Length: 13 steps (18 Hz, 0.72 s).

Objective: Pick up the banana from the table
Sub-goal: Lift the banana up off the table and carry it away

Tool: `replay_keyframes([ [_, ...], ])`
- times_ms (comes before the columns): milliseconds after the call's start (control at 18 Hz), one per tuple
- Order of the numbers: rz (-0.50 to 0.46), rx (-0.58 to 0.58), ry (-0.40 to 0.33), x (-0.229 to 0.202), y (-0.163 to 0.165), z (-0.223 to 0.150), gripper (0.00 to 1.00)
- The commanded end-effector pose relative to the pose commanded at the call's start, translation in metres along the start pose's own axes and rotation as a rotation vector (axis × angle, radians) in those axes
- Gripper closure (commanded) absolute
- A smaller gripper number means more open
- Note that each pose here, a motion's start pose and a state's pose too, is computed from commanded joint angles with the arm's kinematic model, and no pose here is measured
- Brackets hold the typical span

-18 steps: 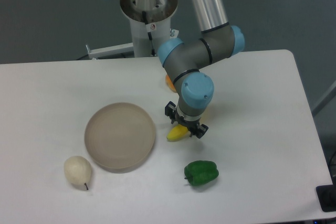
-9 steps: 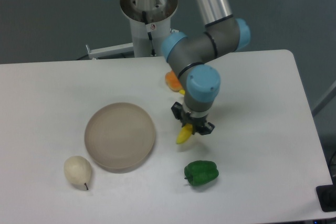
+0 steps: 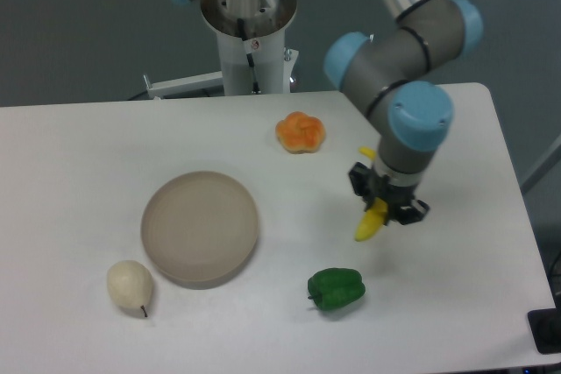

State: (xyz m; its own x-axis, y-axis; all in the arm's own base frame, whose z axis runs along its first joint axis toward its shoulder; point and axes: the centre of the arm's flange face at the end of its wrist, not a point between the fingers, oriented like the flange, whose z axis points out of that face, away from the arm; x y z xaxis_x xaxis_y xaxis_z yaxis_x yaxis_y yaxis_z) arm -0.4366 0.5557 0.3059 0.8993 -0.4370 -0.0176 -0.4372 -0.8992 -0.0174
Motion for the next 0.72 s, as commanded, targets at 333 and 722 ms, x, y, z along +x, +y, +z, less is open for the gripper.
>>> replay_keyframes([
  [333,0.005,-0.007,0.012,-0.035,0.013,0.015,1.0],
  [722,0.089,-0.017,0.001,-0.048,0.023,0.021,1.0],
])
